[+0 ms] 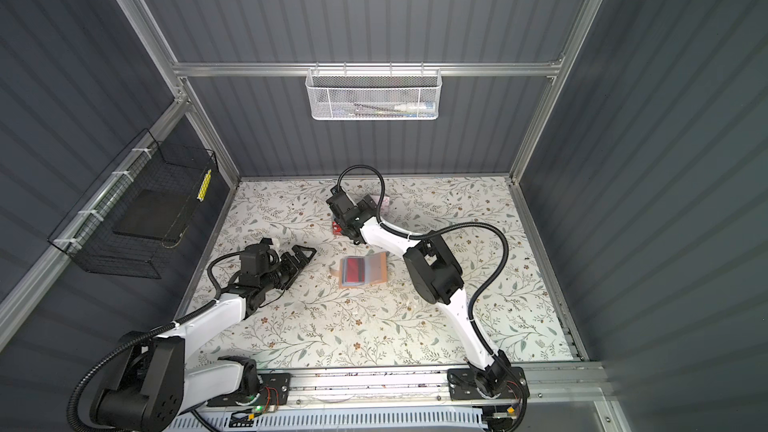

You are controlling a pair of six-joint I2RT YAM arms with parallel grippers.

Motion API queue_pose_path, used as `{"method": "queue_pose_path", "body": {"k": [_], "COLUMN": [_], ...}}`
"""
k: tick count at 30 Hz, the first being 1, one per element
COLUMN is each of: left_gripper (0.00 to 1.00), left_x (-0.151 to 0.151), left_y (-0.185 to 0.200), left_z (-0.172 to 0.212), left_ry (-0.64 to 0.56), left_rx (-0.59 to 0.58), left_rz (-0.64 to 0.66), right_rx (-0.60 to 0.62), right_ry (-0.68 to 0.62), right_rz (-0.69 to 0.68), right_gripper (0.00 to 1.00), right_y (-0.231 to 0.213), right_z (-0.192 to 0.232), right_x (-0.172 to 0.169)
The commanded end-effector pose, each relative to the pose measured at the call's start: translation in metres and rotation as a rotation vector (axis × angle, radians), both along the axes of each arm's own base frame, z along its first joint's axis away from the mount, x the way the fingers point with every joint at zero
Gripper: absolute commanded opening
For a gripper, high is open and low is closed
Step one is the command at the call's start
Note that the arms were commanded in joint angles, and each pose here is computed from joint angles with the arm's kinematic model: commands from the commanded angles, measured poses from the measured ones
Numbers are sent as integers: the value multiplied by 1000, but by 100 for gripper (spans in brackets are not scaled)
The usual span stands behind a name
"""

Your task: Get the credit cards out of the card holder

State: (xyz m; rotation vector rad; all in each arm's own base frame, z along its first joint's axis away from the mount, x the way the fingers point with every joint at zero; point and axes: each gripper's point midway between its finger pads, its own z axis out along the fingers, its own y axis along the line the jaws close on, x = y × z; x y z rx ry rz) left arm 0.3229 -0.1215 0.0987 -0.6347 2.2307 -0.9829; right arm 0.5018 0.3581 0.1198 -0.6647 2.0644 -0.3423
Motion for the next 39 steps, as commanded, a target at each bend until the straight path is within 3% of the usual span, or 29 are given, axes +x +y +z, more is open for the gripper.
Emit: {"method": "queue_pose_path", "body": {"k": [1,10,19,23,29,39], "left_gripper": [100,100,100,100,100,100], "left_x": [2,24,83,111,145,183], "left_y": [-2,-12,-28,-46,-55,-65], "left_z": [15,52,85,89,77,56], "left_ry": [-58,-162,-333,-392,-425,-439], "left_rx": [-6,40,170,157,174,182], "left_rz": [-21,-108,-235,-324,-355,-381], "right_rx": [87,248,578,635,729,751], "right_ry": [-40,1,257,312,368,405], "right_rz": [1,-33,-176,-200,-190,-130], "right_gripper": [99,99,99,99,99,99], "right_y": [1,-33,-92,-103,-108,-92], "right_z": [45,81,47,28,10,-3], "right_x": [-11,-42,-39,-32,-21,-4]}}
